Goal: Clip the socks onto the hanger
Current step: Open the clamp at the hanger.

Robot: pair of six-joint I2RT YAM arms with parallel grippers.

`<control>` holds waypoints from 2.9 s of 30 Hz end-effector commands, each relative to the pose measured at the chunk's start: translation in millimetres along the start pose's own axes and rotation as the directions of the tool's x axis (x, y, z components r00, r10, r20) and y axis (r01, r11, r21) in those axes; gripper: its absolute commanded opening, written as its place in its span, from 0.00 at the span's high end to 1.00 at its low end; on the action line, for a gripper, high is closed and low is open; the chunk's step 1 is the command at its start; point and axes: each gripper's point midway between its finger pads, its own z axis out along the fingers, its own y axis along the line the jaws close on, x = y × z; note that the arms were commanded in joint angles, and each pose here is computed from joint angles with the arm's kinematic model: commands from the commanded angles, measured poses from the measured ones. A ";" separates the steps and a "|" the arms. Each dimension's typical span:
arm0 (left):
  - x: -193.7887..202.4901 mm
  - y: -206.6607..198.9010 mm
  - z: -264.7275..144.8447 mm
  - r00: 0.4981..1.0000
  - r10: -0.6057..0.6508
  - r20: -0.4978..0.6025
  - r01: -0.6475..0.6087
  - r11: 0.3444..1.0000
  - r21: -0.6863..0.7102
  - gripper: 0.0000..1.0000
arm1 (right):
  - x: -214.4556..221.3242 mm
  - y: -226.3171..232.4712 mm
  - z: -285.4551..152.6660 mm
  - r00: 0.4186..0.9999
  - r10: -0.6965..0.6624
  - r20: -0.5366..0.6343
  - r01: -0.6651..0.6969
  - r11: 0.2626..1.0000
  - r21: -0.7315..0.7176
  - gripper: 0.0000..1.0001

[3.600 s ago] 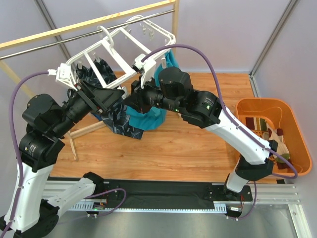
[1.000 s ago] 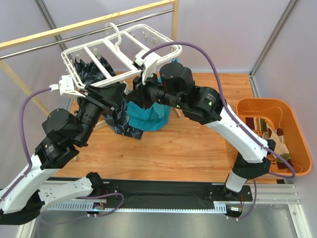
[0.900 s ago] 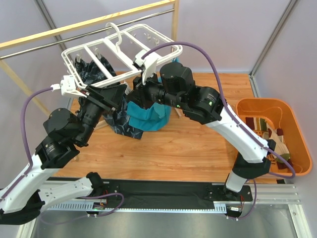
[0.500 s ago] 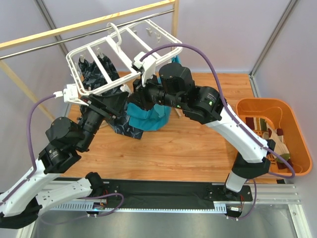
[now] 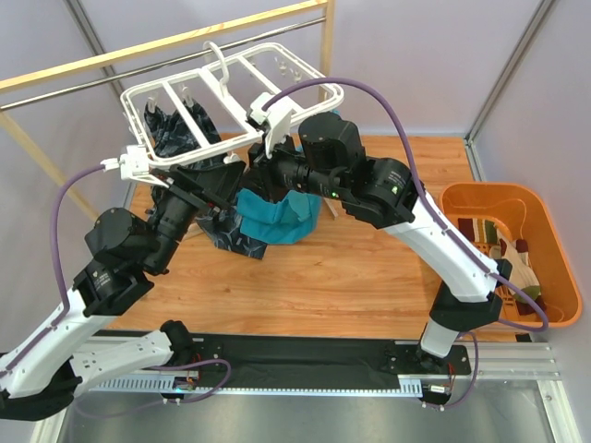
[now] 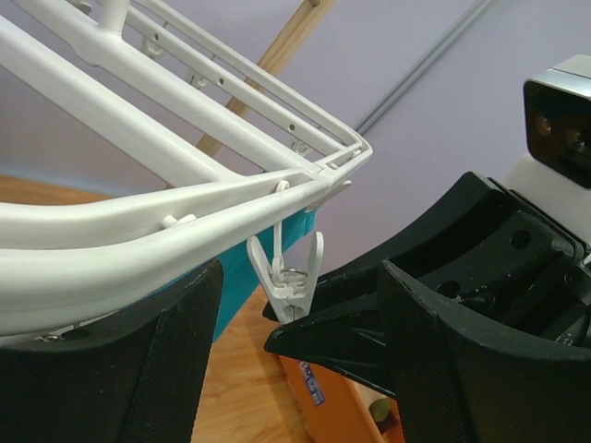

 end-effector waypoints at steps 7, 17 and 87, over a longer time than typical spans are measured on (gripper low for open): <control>1.9 2.7 5.0 0.995 -0.083 -0.049 0.078 0.992 -0.102 0.30 | 5.1 18.3 -11.3 0.998 -0.046 -0.031 0.043 0.995 -0.088 1.00; -0.1 8.4 4.4 0.994 -0.098 -0.050 0.089 0.984 -0.154 0.37 | 6.3 15.8 -10.8 0.997 -0.066 -0.046 0.062 0.995 -0.079 1.00; -9.4 12.9 -10.9 0.991 -0.128 -0.022 0.124 0.982 -0.145 1.00 | 22.6 -4.1 -55.3 0.997 -0.073 -0.035 0.074 0.997 0.012 0.09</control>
